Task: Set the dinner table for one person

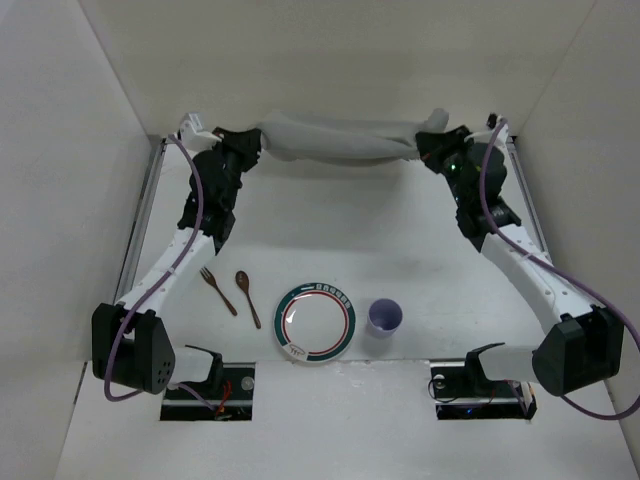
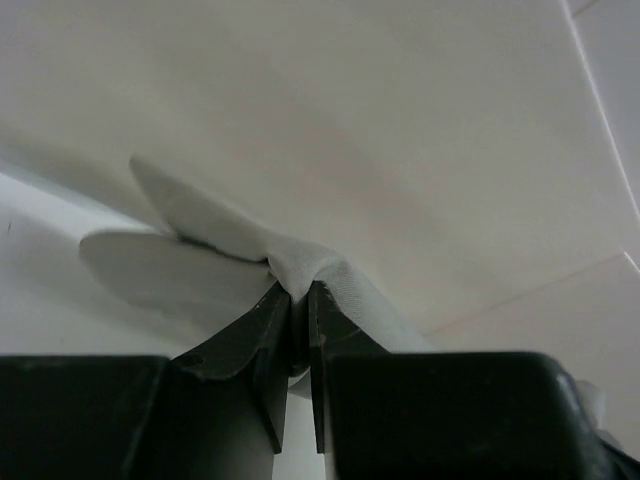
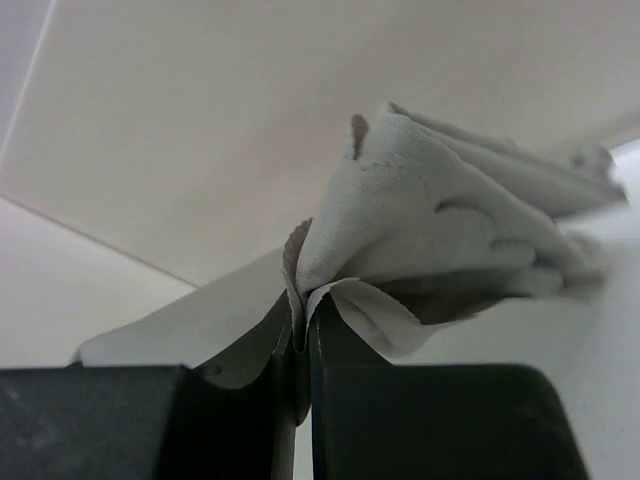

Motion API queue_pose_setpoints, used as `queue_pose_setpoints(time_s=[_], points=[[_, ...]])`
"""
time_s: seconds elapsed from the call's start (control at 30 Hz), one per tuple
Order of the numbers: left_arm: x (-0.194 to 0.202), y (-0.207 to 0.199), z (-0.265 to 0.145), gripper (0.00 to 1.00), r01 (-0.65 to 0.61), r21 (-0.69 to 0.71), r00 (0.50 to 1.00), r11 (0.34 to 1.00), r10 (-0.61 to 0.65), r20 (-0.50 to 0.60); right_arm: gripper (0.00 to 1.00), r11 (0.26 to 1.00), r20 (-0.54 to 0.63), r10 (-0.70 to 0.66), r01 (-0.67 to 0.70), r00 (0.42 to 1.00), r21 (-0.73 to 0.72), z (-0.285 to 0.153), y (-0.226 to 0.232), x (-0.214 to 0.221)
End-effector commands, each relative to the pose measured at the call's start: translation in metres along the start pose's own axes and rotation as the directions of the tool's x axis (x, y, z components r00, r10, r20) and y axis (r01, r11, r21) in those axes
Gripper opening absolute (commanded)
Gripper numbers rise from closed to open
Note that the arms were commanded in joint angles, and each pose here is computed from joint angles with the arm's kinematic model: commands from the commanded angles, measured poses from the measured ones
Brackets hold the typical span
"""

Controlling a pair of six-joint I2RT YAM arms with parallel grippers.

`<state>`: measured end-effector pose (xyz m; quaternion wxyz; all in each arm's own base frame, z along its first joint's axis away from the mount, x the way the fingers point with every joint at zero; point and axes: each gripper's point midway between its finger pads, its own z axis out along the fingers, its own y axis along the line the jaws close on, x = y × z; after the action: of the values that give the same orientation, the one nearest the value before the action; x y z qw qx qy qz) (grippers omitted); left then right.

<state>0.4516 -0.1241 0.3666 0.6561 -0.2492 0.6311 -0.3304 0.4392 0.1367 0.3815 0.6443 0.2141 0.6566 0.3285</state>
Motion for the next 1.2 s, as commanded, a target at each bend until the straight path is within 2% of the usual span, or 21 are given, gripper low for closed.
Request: queue_pose_setpoints(time_s=[0.0,0.07,0.13,0.2,0.27,0.3,0.43,0.6,0.7,0.8,0.9,1.07,1.17], points=[[0.046,0.041,-0.018,0.08,0.047,0.001,0.998,0.999,-0.047,-0.03,0.03,0.997,-0.117,0.041,-0.032,0.992,0.076,-0.008,-0.064,0.082],[0.088,0.086,-0.035,0.11,0.08,-0.074,0.992,0.994,-0.086,-0.09,0.06,0.987,-0.196,0.081,-0.051,0.977,0.154,-0.024,-0.109,0.134],[0.128,0.135,-0.054,0.2,0.101,-0.169,0.981,0.981,-0.126,-0.146,0.16,0.97,-0.246,0.12,-0.061,0.962,0.236,-0.041,-0.146,0.171],[0.15,0.171,-0.072,0.32,0.117,-0.25,0.971,0.961,-0.164,-0.175,0.3,0.96,-0.284,0.135,-0.055,0.949,0.274,-0.057,-0.165,0.19],[0.15,0.197,-0.088,0.42,0.136,-0.306,0.968,0.942,-0.193,-0.163,0.43,0.956,-0.288,0.128,-0.041,0.949,0.289,-0.071,-0.172,0.191],[0.145,0.203,-0.097,0.45,0.141,-0.317,0.97,0.938,-0.196,-0.147,0.46,0.956,-0.288,0.123,-0.035,0.95,0.291,-0.078,-0.172,0.188],[0.115,0.196,-0.118,0.46,0.122,-0.306,0.983,0.944,-0.158,-0.096,0.55,0.942,-0.266,0.081,0.013,0.961,0.335,-0.101,-0.178,0.168],[0.112,0.162,-0.12,0.5,-0.004,-0.283,0.988,0.959,-0.039,-0.148,0.59,0.925,-0.227,0.008,0.079,0.974,0.371,-0.104,-0.182,0.148],[0.139,0.15,-0.111,0.54,-0.132,-0.266,0.965,0.955,0.063,-0.254,0.59,0.918,-0.261,0.02,0.086,0.965,0.388,-0.097,-0.187,0.16],[0.172,0.16,-0.105,0.56,-0.249,-0.275,0.917,0.929,0.135,-0.374,0.59,0.906,-0.271,0.036,0.083,0.962,0.416,-0.095,-0.197,0.171],[0.203,0.173,-0.1,0.52,-0.316,-0.27,0.869,0.91,0.163,-0.467,0.49,0.912,-0.312,0.032,0.1,0.949,0.397,-0.084,-0.197,0.182],[0.22,0.211,-0.113,0.48,-0.376,-0.346,0.839,0.86,0.159,-0.52,0.32,0.89,-0.394,0.117,0.079,0.912,0.449,-0.091,-0.215,0.218],[0.22,0.235,-0.133,0.48,-0.399,-0.399,0.836,0.826,0.148,-0.529,0.29,0.875,-0.401,0.15,0.068,0.904,0.479,-0.098,-0.23,0.226]])
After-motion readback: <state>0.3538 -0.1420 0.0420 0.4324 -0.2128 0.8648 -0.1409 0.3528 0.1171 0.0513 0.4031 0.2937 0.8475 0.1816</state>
